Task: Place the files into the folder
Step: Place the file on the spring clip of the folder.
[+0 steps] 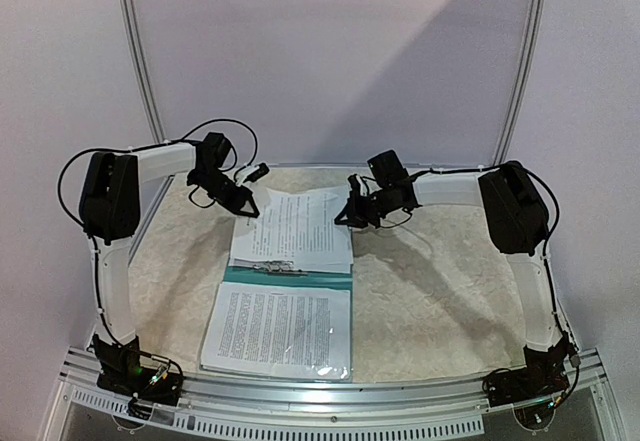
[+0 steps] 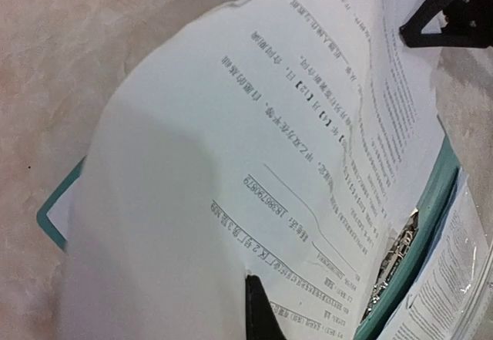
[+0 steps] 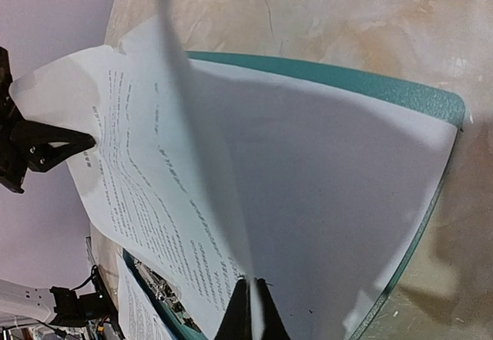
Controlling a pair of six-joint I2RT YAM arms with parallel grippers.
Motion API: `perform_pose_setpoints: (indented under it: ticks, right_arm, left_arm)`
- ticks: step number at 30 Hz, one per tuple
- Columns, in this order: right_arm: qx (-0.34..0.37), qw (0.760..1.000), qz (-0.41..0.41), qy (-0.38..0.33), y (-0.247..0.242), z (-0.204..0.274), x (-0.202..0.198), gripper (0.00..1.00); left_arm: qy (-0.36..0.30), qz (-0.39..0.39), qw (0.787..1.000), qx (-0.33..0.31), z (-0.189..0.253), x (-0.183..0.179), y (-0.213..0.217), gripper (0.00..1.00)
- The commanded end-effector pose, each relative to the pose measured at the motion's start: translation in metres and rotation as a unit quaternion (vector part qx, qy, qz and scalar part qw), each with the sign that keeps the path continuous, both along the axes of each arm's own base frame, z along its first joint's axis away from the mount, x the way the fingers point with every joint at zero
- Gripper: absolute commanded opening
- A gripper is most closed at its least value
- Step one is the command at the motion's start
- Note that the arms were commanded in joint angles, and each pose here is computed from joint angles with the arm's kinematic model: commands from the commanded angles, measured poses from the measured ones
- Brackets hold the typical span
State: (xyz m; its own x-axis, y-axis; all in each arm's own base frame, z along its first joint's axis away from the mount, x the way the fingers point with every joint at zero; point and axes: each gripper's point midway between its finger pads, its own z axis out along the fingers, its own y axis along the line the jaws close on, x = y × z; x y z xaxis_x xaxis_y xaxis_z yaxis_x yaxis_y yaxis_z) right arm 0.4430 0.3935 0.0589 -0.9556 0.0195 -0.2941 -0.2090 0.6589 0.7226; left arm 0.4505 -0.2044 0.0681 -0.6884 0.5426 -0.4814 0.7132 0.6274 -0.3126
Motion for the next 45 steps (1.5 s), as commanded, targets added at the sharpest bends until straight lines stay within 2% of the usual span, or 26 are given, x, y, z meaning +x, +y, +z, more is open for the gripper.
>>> perform_pose_setpoints:
  ticks: [1,2,6,11,13,16,18,22,27,38,44,45]
  right_arm:
    - [0.009,1.000,-0.001,0.020,0.000,-0.005,-0.006,0.00]
    - [0.013,1.000,0.000,0.020,0.001,-0.004,-0.006,0.00]
    - [0.015,1.000,0.003,0.027,0.003,-0.004,-0.010,0.00]
    - [0.007,1.000,0.006,0.027,0.001,-0.006,-0.012,0.00]
    - [0.006,1.000,0.009,0.029,0.001,-0.006,-0.013,0.00]
    - [0.005,0.999,0.014,0.030,0.000,-0.005,-0.015,0.00]
    - [0.004,0.999,0.017,0.029,0.000,-0.004,-0.017,0.00]
    - [0.012,0.999,0.023,0.035,0.002,-0.005,-0.018,0.00]
    - [0.014,0.999,0.027,0.041,0.004,-0.007,-0.022,0.00]
    - [0.011,0.998,0.030,0.052,0.005,-0.009,-0.031,0.00]
    - [0.004,0.999,0.022,0.042,0.003,-0.005,-0.027,0.00]
    - [0.003,0.999,0.022,0.042,0.003,-0.005,-0.026,0.02]
  left_arm:
    - [0.017,-0.002,1.000,0.018,-0.016,-0.004,0.008,0.00]
    - [0.017,-0.002,1.000,0.018,-0.016,-0.004,0.008,0.00]
    - [0.024,-0.005,1.000,0.020,-0.016,-0.007,0.009,0.14]
    - [0.040,-0.003,0.999,0.025,-0.017,-0.013,0.011,0.19]
    - [0.047,0.011,0.998,0.037,-0.018,-0.012,0.016,0.22]
    - [0.059,0.033,0.996,0.058,-0.019,-0.014,0.025,0.33]
    - [0.061,0.041,0.995,0.068,-0.020,-0.015,0.030,0.35]
    - [0.070,0.046,0.994,0.070,-0.023,-0.020,0.033,0.28]
    - [0.080,0.046,0.993,0.068,-0.024,-0.025,0.032,0.07]
    - [0.081,0.043,0.993,0.072,-0.026,-0.025,0.033,0.07]
    - [0.089,0.039,0.993,0.071,-0.028,-0.029,0.032,0.09]
    - [0.087,0.040,0.993,0.074,-0.028,-0.028,0.034,0.10]
